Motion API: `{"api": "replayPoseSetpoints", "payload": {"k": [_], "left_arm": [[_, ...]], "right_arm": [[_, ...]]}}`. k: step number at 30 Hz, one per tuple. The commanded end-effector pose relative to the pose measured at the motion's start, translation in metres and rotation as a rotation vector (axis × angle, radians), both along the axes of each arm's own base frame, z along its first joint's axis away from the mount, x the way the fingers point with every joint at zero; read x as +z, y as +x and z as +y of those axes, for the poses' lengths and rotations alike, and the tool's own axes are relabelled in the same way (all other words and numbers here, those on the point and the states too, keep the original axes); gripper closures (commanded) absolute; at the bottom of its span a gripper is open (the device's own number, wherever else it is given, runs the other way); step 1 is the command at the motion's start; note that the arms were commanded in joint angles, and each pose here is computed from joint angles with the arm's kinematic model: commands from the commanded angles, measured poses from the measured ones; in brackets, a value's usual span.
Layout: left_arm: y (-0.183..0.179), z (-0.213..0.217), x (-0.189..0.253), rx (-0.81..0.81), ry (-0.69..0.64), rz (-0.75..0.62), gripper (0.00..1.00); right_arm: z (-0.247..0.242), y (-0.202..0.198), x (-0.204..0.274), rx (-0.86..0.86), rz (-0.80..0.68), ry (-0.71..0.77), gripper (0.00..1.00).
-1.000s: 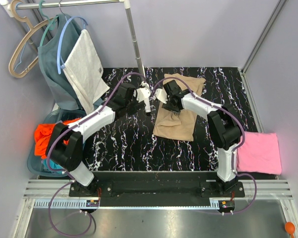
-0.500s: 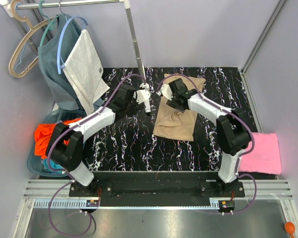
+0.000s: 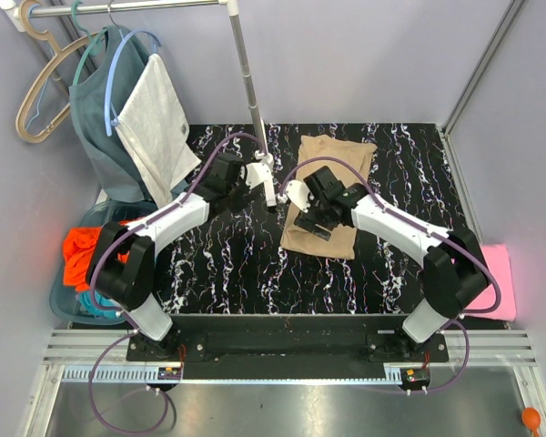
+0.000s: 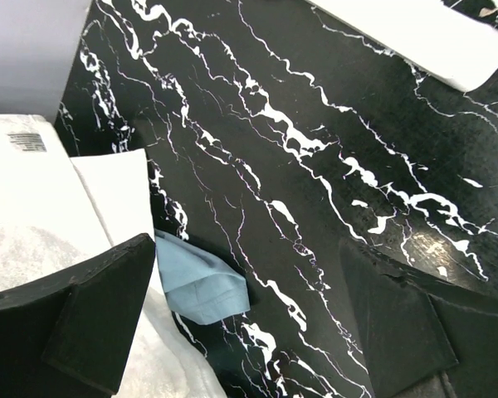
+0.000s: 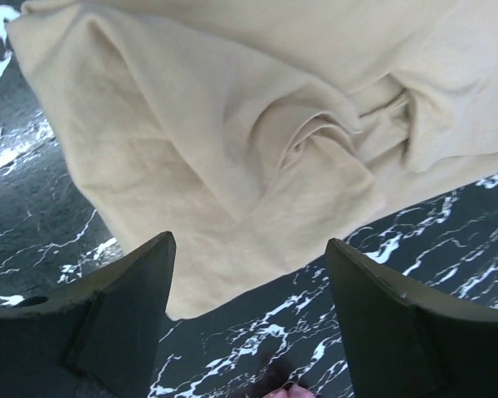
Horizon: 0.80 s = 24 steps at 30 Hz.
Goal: Fold and stack the t-shirts
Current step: Fold the tshirt
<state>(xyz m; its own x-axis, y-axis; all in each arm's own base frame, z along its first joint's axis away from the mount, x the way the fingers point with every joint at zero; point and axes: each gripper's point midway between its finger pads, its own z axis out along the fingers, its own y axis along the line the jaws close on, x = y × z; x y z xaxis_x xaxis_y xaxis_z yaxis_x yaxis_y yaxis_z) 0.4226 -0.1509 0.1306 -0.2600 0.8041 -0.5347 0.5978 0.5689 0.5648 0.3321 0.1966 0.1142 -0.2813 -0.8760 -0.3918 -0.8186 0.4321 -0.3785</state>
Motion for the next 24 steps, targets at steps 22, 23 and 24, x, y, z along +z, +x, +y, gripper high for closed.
{"api": "replayPoseSetpoints", "payload": {"k": [22,23,24], "left_arm": [[0.016,0.009,0.001,0.008,-0.041,-0.025,0.01],[0.016,0.011,0.000,0.011,-0.040,-0.024,0.01],[0.016,0.011,-0.001,0.012,-0.041,-0.022,0.01]], "right_arm": [[0.022,0.016,-0.054,0.022,0.076,-0.015,0.48],[0.022,0.017,-0.056,0.023,0.076,-0.017,0.54],[0.021,0.018,-0.057,0.019,0.077,-0.022,0.60]]}}
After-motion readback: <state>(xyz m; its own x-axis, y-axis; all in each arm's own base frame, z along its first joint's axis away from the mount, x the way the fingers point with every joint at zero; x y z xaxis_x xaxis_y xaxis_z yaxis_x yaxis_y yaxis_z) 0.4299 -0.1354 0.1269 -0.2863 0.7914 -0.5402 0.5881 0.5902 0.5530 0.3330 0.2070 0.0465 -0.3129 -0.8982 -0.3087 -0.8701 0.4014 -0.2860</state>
